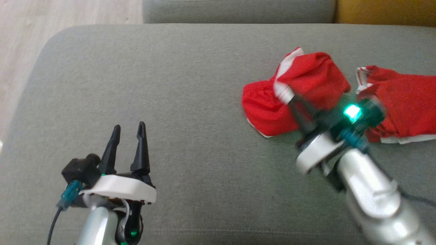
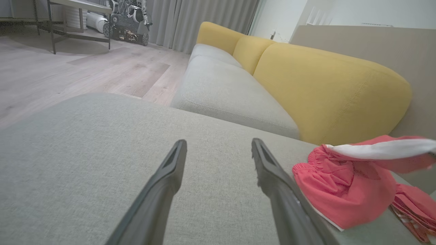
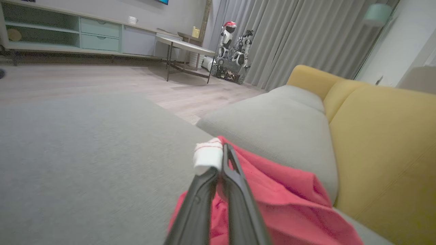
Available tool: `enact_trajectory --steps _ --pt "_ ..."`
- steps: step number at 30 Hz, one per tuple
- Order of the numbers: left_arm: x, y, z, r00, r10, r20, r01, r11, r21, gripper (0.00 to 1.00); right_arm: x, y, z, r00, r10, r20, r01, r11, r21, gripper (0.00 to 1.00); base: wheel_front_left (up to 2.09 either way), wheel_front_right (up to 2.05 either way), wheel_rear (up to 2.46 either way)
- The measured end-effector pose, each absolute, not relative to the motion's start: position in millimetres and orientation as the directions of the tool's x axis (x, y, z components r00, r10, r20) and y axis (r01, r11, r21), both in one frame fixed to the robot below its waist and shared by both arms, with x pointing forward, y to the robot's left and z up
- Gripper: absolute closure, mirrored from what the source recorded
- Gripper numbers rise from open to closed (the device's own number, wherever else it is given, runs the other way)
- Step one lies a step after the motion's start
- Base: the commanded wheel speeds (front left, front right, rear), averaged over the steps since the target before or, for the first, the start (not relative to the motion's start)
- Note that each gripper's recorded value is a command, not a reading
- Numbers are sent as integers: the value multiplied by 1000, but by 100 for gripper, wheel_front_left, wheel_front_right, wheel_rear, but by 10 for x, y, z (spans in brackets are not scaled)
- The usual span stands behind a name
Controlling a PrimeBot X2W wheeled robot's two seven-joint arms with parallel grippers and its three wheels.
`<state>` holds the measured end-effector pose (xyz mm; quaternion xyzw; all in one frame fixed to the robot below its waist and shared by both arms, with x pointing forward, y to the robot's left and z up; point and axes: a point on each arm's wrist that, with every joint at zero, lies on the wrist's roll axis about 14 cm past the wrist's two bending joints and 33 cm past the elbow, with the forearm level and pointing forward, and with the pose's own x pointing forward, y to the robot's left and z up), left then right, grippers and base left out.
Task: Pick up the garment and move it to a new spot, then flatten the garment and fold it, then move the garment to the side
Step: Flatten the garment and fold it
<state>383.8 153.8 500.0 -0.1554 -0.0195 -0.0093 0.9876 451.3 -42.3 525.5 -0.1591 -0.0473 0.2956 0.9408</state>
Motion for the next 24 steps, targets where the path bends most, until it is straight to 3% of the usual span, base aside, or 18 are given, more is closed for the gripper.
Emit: enact_trajectory --steps 6,11,15,21,24 --pt "3902 1395 5038 997 -54 54 68 949 -309 0 3922 -242 4987 786 611 -98 -618 768 -170 100 0 0 0" --pt "3955 1233 5063 993 -102 64 116 946 -303 0 3503 -319 4625 770 584 -256 -609 793 -25 100 0 0 0" --pt "4006 1055 5037 986 -157 59 168 938 -303 0 3128 -467 4259 716 559 -418 -594 803 57 100 0 0 0" --pt "4063 892 4944 977 -209 36 210 932 -296 0 2803 -672 3922 632 517 -577 -581 809 90 100 0 0 0" --pt "4086 835 4913 973 -229 29 227 927 -299 0 2789 -833 3832 624 475 -620 -556 828 75 100 0 0 0"
